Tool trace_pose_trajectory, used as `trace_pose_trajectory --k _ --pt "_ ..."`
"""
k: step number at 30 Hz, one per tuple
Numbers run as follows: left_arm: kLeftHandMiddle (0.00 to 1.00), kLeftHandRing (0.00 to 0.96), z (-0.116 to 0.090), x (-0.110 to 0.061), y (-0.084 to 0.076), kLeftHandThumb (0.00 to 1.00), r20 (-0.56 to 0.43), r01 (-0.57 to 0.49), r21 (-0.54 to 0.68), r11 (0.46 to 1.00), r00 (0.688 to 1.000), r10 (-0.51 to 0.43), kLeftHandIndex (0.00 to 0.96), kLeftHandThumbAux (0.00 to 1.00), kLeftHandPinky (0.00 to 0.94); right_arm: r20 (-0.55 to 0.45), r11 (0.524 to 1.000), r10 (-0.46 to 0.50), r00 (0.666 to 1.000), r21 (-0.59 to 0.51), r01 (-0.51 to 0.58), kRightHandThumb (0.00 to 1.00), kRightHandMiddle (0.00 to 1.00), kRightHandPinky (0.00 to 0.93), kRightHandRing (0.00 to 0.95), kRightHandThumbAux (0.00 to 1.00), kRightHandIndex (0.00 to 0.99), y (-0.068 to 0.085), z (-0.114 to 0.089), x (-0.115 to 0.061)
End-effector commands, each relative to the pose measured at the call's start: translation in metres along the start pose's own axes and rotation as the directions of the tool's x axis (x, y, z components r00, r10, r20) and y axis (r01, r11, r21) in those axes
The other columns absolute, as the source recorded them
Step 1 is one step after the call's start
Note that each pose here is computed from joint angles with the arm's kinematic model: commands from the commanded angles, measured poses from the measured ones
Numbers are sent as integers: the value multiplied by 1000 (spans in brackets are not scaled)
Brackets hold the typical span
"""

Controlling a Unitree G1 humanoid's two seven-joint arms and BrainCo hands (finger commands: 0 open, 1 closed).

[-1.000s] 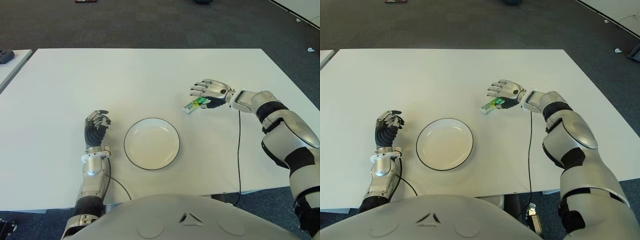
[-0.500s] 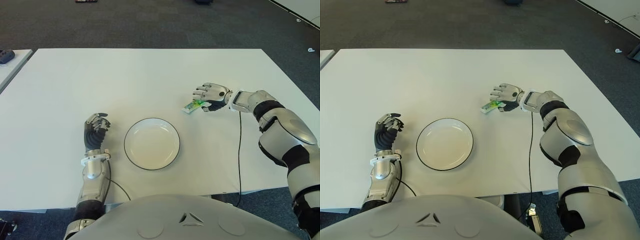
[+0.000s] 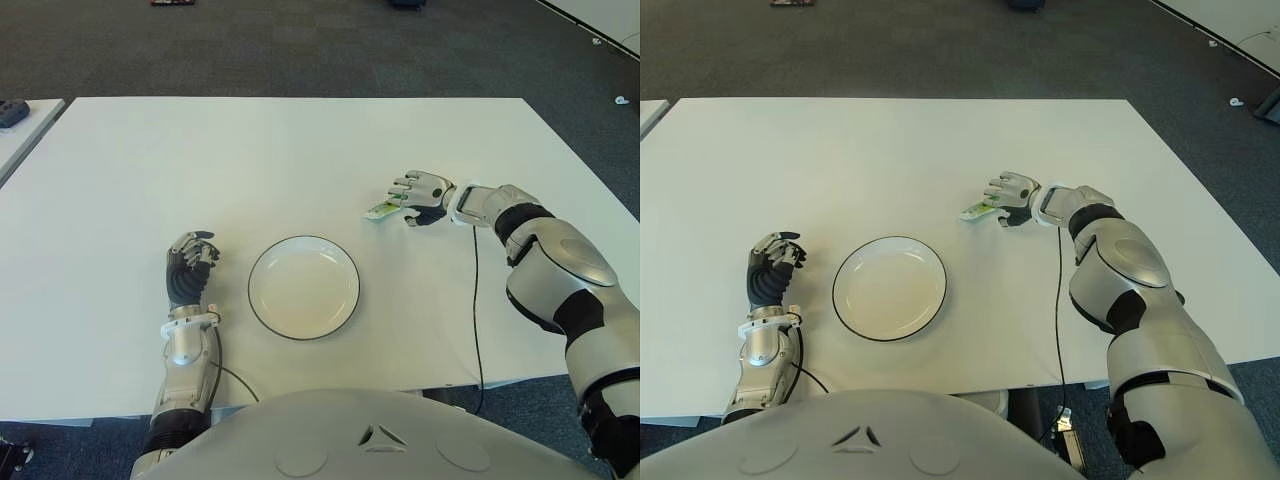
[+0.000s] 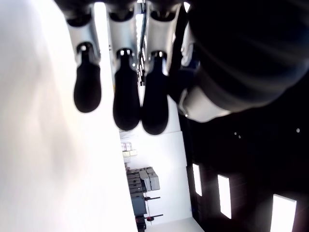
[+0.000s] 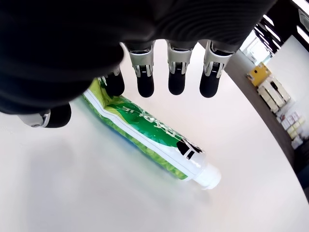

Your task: Put the toothpaste on the table into the plate.

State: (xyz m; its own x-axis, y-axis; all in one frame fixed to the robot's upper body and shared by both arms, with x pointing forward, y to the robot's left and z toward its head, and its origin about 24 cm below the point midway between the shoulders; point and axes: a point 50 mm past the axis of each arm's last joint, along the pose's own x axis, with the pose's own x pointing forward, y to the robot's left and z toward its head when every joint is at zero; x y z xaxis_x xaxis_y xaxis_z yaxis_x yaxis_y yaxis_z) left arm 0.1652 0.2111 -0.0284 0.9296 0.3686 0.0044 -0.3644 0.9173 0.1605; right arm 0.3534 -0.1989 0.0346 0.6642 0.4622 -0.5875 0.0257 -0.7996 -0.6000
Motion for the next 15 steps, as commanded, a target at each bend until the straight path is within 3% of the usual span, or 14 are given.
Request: trace_pose_trajectory --k 1,15 --pt "634 629 -4 -6 1 698 -38 -5 16 1000 999 5 433 718 627 37 999 43 998 -20 -42 578 0 0 0 158 0 5 14 6" --pt "638 634 -2 -11 3 697 -43 -23 11 1000 999 23 433 719 627 13 997 77 997 -2 -77 563 0 0 0 149 0 6 31 17"
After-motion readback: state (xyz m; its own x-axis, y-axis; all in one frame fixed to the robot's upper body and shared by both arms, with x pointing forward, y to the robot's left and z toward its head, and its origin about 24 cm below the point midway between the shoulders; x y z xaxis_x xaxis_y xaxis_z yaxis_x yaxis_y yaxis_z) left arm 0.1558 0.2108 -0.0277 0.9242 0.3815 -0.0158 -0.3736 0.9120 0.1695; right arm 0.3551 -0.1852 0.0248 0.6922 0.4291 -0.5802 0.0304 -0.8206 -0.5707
